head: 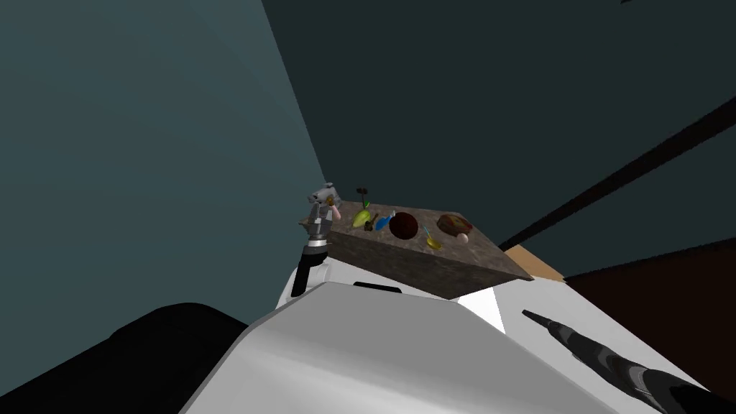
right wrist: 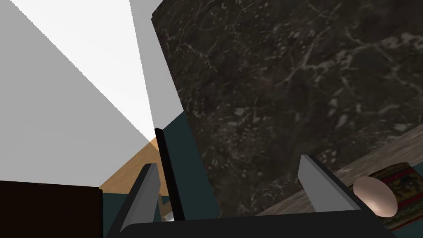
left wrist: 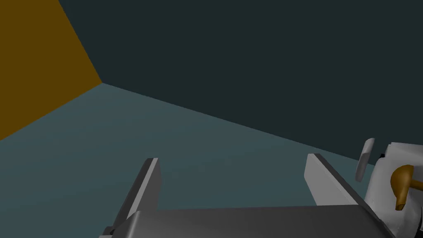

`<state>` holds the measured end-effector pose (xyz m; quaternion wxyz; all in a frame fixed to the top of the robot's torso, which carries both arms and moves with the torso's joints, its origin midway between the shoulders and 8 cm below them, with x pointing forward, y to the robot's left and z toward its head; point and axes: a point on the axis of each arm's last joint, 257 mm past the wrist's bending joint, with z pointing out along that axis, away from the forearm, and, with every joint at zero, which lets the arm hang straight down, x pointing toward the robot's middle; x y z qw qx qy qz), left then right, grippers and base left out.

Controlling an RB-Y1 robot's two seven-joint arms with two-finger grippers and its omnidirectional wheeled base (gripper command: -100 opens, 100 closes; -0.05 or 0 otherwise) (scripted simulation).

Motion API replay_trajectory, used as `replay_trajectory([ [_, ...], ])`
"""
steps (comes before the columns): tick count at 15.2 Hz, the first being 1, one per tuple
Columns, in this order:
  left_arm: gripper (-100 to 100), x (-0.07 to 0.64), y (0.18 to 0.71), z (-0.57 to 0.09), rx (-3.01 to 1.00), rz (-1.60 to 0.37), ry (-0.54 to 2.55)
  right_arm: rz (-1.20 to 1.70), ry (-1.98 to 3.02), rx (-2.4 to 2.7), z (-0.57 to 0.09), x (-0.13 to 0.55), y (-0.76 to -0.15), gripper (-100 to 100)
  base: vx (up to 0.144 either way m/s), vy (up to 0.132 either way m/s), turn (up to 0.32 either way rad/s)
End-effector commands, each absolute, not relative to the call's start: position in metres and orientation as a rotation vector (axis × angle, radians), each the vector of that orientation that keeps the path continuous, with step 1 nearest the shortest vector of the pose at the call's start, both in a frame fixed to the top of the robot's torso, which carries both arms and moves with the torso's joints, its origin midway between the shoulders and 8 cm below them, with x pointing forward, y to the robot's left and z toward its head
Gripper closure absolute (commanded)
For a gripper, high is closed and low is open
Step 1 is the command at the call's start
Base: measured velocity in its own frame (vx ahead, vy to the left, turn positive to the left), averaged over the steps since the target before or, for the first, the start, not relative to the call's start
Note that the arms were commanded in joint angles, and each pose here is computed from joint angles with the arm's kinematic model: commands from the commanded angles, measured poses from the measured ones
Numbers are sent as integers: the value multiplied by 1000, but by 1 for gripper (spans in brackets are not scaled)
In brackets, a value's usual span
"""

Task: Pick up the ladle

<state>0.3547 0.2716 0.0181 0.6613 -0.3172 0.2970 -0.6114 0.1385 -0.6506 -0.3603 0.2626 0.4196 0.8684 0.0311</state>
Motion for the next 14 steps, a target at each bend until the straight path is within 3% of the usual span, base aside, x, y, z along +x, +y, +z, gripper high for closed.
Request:
replay_trajectory([
  [1,0,355,272,18,-717,-1383,672,13,2380,1103,-351,134,-670,-100,35,106,396],
  [8,0,355,272,18,-718,-1383,672,-177,2452,1039,-322,118,-718,-100,39,77,305],
  [14,0,355,272,18,-718,-1383,672,-309,2512,991,-301,102,-747,-100,72,115,446],
])
